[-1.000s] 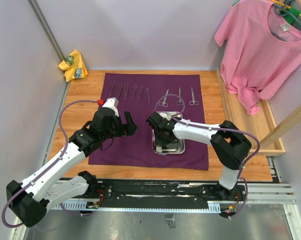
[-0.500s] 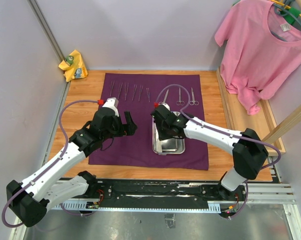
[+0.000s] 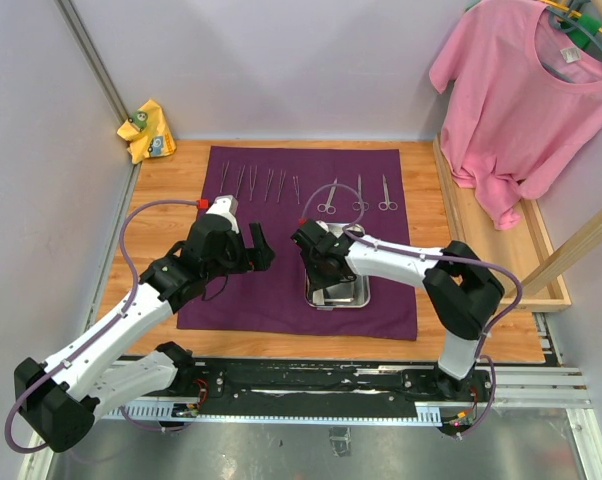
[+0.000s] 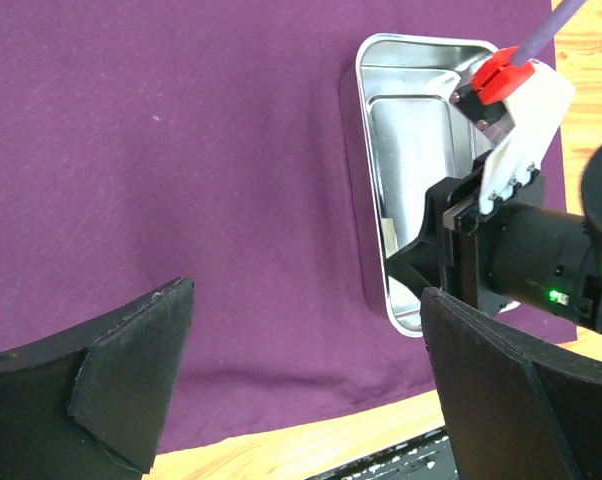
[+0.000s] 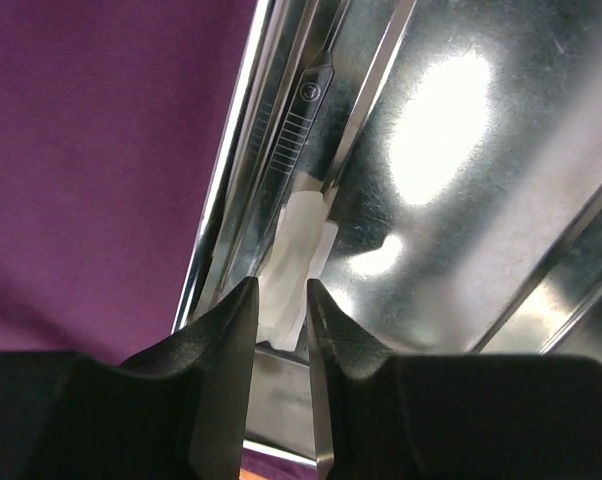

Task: Open and lay out the surgical kit
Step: Pick up the medical item from the container.

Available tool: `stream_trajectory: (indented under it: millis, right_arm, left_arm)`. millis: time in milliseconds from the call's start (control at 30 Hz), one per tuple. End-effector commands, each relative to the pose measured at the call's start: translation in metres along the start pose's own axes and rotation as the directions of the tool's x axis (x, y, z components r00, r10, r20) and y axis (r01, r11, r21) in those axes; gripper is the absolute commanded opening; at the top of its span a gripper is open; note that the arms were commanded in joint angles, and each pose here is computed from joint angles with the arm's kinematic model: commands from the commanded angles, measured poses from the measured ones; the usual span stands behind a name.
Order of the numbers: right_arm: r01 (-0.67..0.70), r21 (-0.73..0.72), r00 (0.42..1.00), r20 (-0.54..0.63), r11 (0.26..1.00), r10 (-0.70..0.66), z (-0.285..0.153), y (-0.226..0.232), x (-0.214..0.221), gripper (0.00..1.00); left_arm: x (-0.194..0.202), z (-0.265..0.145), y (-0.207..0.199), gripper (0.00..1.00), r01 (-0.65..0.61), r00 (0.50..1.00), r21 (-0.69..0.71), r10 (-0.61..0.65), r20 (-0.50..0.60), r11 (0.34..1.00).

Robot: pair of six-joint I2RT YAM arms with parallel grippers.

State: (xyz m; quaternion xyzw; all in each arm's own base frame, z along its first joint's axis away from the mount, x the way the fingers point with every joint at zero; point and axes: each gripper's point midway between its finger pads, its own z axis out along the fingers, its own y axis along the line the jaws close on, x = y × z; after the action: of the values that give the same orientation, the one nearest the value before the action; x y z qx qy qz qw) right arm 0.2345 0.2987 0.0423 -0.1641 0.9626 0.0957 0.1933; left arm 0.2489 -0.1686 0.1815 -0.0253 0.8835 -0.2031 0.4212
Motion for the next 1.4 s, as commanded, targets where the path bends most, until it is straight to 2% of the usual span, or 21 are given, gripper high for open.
stream_trajectory:
  millis: [0, 233, 600, 1033, 1167, 1367]
  right_arm:
    - [-0.025, 0.032, 1.0, 0.004, 0.999, 0.024, 0.007, -0.007, -0.009, 0.27]
    - [-0.033, 0.056, 0.999, -0.025, 0.998, 0.034, 0.016, -0.014, -0.003, 0.23]
    - [-0.031, 0.035, 0.999, -0.015, 0.999, 0.032, 0.014, -0.012, -0.006, 0.01]
    - [-0.027, 0.004, 0.996, 0.087, 1.0, 0.026, -0.032, -0.015, -0.033, 0.01]
    - [-0.038, 0.022, 0.994, 0.103, 0.999, 0.035, -0.048, -0.038, -0.038, 0.01]
    - [-0.123, 0.062, 0.985, 0.133, 0.99, 0.114, -0.077, -0.113, -0.045, 0.01]
  left_arm:
    - [-0.01, -0.002, -0.002, 0.99, -0.002, 0.999, 0.001, 0.002, 0.032, 1.0]
    - [-0.008, -0.001, -0.001, 0.99, -0.004, 1.0, 0.001, 0.004, 0.029, 1.0]
    - [-0.007, -0.001, -0.002, 0.99, -0.001, 1.0, 0.005, 0.001, 0.026, 1.0]
    - [-0.009, -0.001, -0.003, 0.99, 0.001, 1.0, 0.006, -0.001, 0.028, 1.0]
    - [-0.009, -0.001, -0.003, 0.99, 0.0, 1.0, 0.004, 0.0, 0.028, 1.0]
    - [-0.01, -0.001, -0.003, 0.99, -0.002, 1.0, 0.002, 0.002, 0.027, 1.0]
